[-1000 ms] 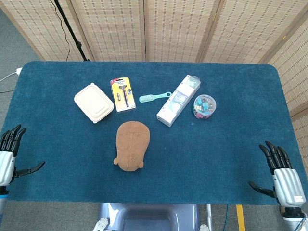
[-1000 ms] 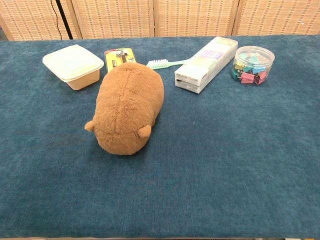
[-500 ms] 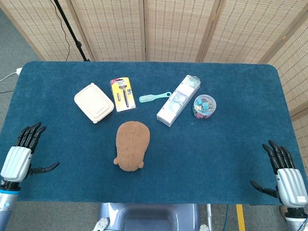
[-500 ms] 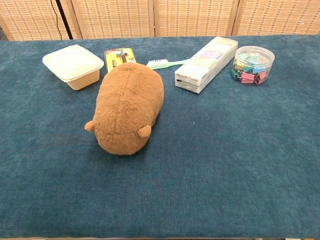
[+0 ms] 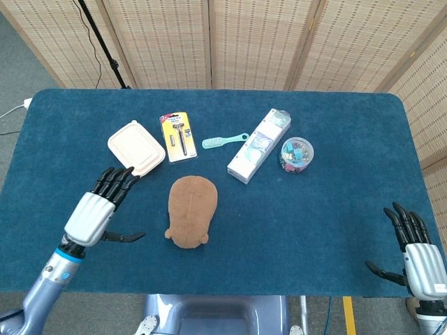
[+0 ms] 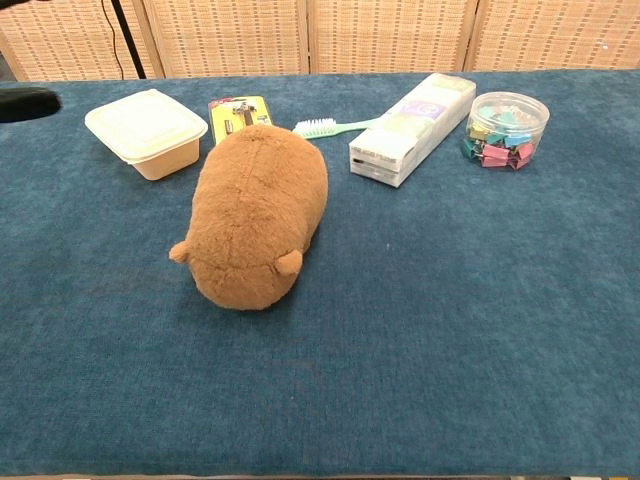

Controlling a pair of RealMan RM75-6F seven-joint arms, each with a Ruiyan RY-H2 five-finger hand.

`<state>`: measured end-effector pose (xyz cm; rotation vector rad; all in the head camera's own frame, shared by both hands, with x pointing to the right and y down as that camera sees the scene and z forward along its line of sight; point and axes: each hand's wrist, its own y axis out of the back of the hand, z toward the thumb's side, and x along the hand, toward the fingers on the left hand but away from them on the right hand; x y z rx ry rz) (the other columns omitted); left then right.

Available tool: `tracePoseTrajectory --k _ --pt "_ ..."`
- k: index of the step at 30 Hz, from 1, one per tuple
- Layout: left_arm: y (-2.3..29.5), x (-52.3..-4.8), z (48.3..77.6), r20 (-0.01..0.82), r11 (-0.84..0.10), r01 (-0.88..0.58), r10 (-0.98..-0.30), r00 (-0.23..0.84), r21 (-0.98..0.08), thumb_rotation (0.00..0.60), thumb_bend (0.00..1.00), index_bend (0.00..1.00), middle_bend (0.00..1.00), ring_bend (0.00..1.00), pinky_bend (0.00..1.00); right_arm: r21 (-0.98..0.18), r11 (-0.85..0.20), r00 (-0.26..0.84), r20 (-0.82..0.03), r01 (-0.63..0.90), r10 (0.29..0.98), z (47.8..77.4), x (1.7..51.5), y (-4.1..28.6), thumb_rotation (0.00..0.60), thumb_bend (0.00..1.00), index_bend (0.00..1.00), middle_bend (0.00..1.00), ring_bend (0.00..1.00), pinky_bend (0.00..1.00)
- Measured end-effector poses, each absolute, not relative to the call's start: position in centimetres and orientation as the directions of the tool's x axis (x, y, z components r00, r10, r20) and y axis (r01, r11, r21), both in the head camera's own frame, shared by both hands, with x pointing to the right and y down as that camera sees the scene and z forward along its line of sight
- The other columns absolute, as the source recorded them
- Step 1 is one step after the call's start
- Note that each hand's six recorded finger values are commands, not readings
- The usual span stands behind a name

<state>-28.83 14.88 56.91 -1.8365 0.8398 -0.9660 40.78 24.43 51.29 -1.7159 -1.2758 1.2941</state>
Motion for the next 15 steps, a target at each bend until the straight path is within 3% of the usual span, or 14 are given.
tracePoseTrajectory --k 5,15 --pt "13.3 -24.9 58.1 0.302 -0.413 -0.129 -0.815 0.495 -0.902 0.044 0.00 0.00 0.00 0.00 0.00 -0.885 -0.339 0.045 -0.343 0.320 0.938 51.5 40.9 24.3 0.600 0.00 0.00 0.00 0.00 0.00" --pt "12.0 -19.6 60.7 0.357 -0.464 -0.099 -0.786 0.505 -0.880 0.027 0.00 0.00 0.00 0.00 0.00 -0.880 -0.346 0.042 -0.352 0.325 0.935 51.9 41.0 24.0 0.600 0.00 0.00 0.00 0.00 0.00"
